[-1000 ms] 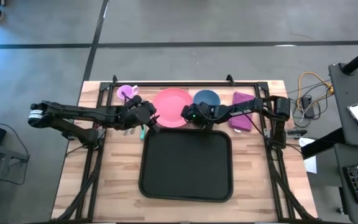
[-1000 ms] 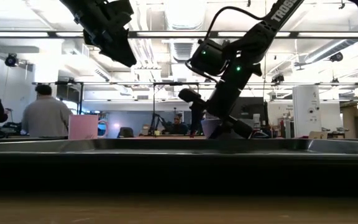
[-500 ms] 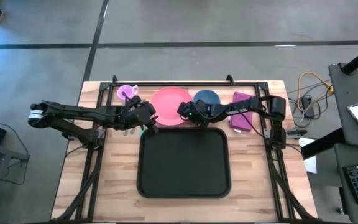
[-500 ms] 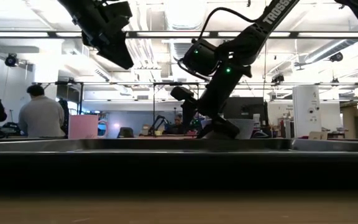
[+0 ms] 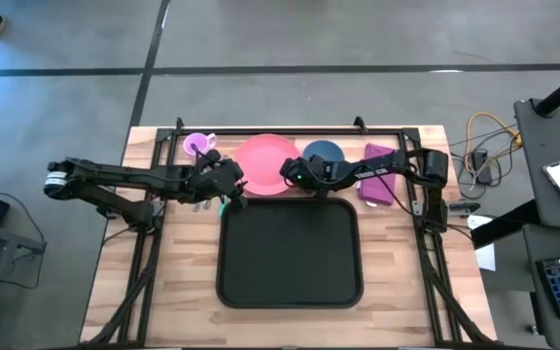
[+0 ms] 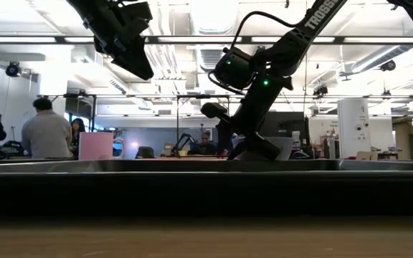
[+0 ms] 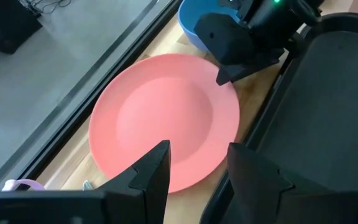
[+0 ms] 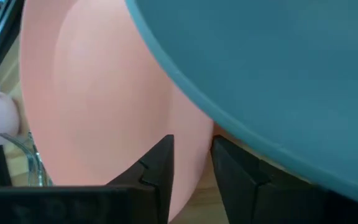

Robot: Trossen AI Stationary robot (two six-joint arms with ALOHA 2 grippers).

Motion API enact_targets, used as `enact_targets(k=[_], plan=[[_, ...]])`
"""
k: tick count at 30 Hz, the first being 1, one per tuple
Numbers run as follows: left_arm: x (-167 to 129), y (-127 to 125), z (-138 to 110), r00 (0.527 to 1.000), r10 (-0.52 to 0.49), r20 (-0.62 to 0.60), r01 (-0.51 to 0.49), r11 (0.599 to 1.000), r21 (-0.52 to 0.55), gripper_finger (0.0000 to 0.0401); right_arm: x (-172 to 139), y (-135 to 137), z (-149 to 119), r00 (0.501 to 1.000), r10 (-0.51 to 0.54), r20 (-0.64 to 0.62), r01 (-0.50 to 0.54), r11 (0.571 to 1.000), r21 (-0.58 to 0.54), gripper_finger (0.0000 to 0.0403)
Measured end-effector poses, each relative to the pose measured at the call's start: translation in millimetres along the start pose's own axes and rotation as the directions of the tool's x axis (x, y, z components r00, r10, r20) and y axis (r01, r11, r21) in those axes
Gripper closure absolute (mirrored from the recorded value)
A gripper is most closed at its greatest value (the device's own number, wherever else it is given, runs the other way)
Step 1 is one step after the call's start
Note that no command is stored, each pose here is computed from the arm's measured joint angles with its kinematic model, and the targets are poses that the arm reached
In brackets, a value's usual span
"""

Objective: Set up tray
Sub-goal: Put the pink plate on the black tray, then put the light purple mug on the top left of the black tray

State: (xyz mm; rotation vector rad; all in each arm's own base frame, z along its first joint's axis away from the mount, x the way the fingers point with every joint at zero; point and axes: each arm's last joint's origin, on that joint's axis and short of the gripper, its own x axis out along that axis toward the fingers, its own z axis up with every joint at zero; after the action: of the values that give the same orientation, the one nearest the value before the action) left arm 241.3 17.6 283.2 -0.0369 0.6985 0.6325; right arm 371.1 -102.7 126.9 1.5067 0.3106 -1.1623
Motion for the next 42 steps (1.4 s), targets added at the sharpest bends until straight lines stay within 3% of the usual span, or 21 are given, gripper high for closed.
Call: enact_targets(k=[5, 11, 15, 17, 20, 27, 34, 42], plan=[[0, 0, 0, 1.0, 0.0, 0.0, 0.0, 1.0, 0.0, 0.026, 0, -1, 0, 1.0, -0.008, -0.008, 0.008, 1.0, -0.007, 0.033], [0, 1, -4, 0.999, 0.009, -0.032, -0.009, 1.0, 0.012, 0.026, -3, -1, -4, 0.998, -0.014, -0.063, 0.009, 0.997, -0.08, 0.0326], [-1, 5, -13, 0.992, 0.042, -0.123, -0.047, 0.998, -0.04, 0.026, -6, -2, -8, 0.997, -0.025, -0.073, 0.016, 0.992, -0.123, 0.0313], [-1, 13, -20, 0.976, 0.083, -0.201, -0.105, 0.989, -0.103, 0.026, -10, -3, -11, 0.996, -0.032, -0.08, 0.016, 0.98, -0.197, 0.0305], [0, 26, -25, 0.952, 0.139, -0.272, -0.181, 0.974, -0.134, 0.026, -17, -1, -17, 0.996, -0.016, -0.09, -0.017, 0.935, -0.353, 0.029], [12, 67, -19, 0.91, 0.248, -0.332, -0.335, 0.912, -0.235, 0.025, -44, 9, -29, 0.991, 0.053, -0.126, -0.122, 0.76, -0.638, 0.0231], [23, 112, -19, 0.87, 0.292, -0.397, -0.378, 0.913, -0.156, 0.0203, -72, 12, -39, 0.982, 0.081, -0.172, -0.182, 0.647, -0.741, 0.0163], [48, 151, -30, 0.849, 0.203, -0.487, -0.347, 0.91, -0.226, 0.0187, -104, 20, -38, 0.97, 0.139, -0.199, -0.243, 0.6, -0.762, 0.0114]])
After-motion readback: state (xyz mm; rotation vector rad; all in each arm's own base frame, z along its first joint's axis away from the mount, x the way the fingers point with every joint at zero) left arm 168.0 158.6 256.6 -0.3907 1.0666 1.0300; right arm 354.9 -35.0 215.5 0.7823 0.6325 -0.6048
